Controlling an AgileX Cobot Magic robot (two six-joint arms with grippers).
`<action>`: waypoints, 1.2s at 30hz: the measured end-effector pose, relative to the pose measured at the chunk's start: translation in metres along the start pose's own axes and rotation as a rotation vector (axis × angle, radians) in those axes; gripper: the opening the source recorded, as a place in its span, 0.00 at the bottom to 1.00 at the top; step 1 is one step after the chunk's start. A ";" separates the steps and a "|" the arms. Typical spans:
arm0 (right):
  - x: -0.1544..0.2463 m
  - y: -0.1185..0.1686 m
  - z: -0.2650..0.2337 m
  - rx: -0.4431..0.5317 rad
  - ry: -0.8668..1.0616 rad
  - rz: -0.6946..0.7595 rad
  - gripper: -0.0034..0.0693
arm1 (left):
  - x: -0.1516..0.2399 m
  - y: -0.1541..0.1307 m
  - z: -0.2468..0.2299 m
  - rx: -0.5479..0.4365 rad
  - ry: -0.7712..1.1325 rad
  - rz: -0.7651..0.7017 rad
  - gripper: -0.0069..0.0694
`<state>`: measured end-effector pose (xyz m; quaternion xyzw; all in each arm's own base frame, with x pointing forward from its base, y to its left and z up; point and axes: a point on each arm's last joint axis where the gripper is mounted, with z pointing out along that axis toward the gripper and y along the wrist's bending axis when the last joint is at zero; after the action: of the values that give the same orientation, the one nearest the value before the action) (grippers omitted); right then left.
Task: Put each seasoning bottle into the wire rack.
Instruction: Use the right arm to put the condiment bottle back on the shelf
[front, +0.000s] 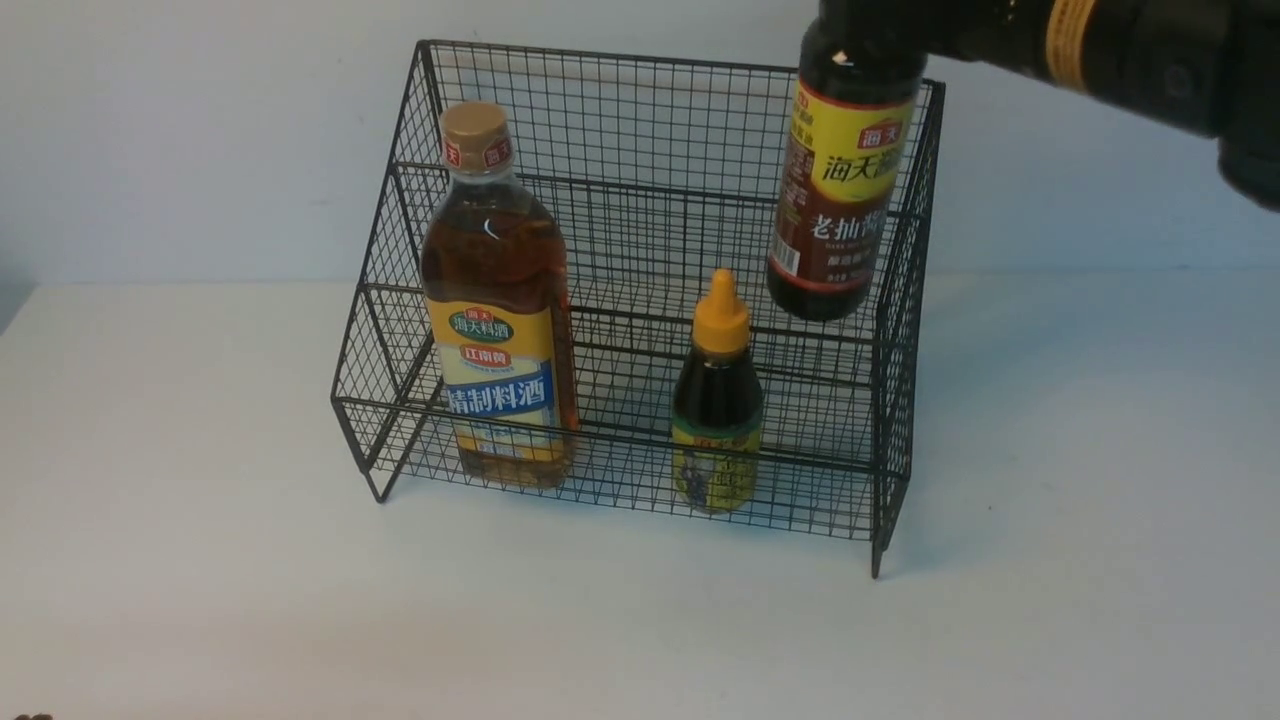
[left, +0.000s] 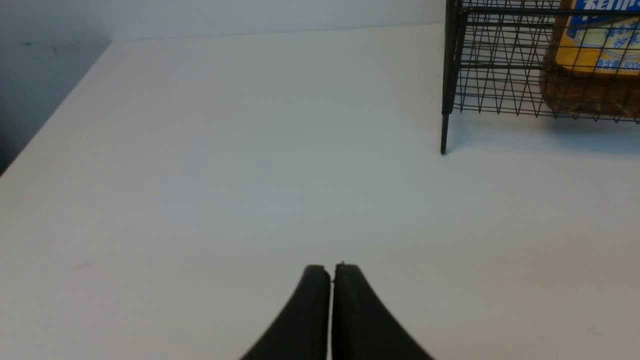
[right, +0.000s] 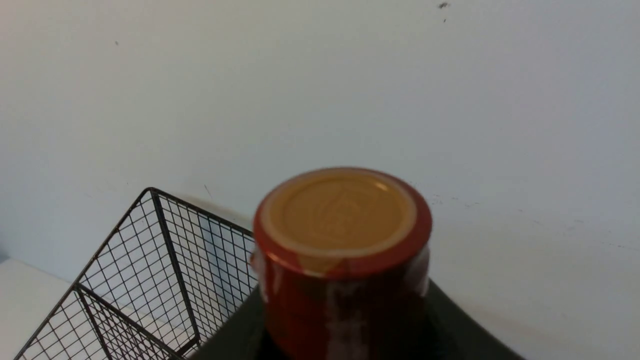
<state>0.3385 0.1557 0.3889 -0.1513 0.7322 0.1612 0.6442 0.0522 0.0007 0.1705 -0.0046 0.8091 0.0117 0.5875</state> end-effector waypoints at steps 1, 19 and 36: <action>0.000 0.000 0.000 0.000 0.001 0.002 0.43 | 0.000 0.000 0.000 0.000 0.000 0.000 0.08; 0.012 0.009 0.009 -0.100 0.055 0.016 0.43 | 0.000 0.000 0.000 0.000 0.000 0.000 0.08; 0.051 0.017 0.033 -0.205 0.197 0.107 0.43 | 0.000 0.000 0.000 0.000 0.000 0.000 0.08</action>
<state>0.3544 0.1843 0.3352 -0.1919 0.7785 0.2537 0.5411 0.0522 0.0007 0.1705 -0.0046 0.8091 0.0117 0.5875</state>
